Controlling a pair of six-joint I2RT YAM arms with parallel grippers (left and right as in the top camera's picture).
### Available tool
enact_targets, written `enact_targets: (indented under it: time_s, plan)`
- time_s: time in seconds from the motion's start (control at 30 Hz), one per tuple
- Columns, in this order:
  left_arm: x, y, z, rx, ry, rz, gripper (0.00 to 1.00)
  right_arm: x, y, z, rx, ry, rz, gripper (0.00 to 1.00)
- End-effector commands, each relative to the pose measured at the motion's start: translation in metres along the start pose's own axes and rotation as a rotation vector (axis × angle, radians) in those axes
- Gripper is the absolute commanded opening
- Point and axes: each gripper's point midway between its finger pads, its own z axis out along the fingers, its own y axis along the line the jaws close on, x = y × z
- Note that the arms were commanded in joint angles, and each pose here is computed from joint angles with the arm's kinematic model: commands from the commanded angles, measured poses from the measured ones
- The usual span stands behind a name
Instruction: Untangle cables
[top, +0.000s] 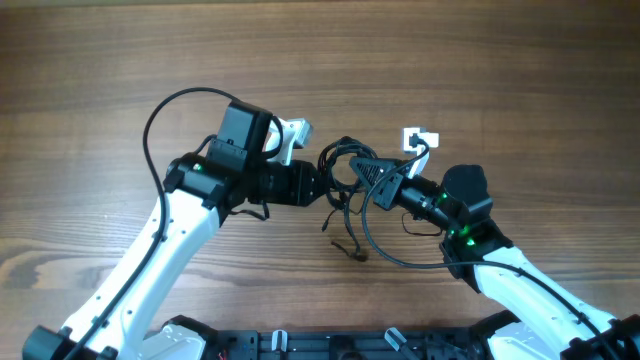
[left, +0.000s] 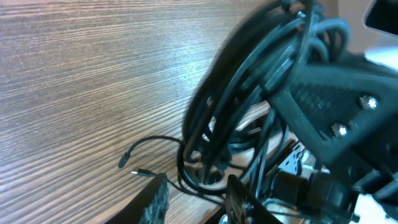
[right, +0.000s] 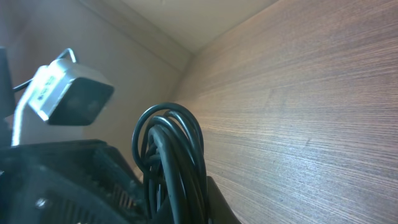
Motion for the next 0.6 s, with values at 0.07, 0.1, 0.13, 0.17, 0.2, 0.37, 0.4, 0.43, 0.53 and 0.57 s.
enact_targets:
  time_s: [0.07, 0.1, 0.13, 0.17, 0.2, 0.37, 0.4, 0.43, 0.53, 0.57]
  plan:
    - [0.009, 0.004, 0.026, -0.015, 0.077, -0.06, 0.25, -0.005, 0.001, 0.002, -0.004, -0.014, 0.004, 0.05]
    - [0.013, 0.004, 0.031, -0.018, 0.096, -0.061, 0.25, -0.005, 0.002, 0.002, -0.004, -0.014, 0.003, 0.05]
    - [0.017, 0.005, 0.035, -0.023, 0.117, -0.064, 0.25, -0.005, 0.001, 0.002, -0.004, -0.015, 0.003, 0.05]
    - [0.022, 0.006, 0.041, -0.029, 0.144, -0.067, 0.24, -0.006, 0.002, 0.002, -0.004, -0.017, 0.003, 0.05]
    - [0.03, 0.007, 0.047, -0.037, 0.181, -0.072, 0.21, -0.006, 0.002, 0.002, -0.006, -0.019, 0.001, 0.04]
    - [0.065, 0.03, 0.053, -0.186, 0.308, -0.115, 0.04, -0.016, -0.006, 0.001, 0.041, -0.074, -0.026, 0.04]
    - [0.07, 0.037, 0.049, -0.226, 0.321, -0.126, 0.04, -0.021, -0.01, 0.0, 0.06, -0.097, -0.026, 0.05]
    - [0.073, 0.044, 0.046, -0.266, 0.328, -0.13, 0.04, -0.024, -0.013, -0.001, 0.075, -0.114, -0.027, 0.05]
    - [0.075, 0.064, 0.037, -0.381, 0.324, -0.161, 0.04, -0.034, -0.023, -0.006, 0.12, -0.156, -0.046, 0.05]
    - [0.07, 0.067, 0.037, -0.388, 0.297, -0.195, 0.04, -0.036, -0.025, -0.007, 0.125, -0.159, -0.041, 0.05]
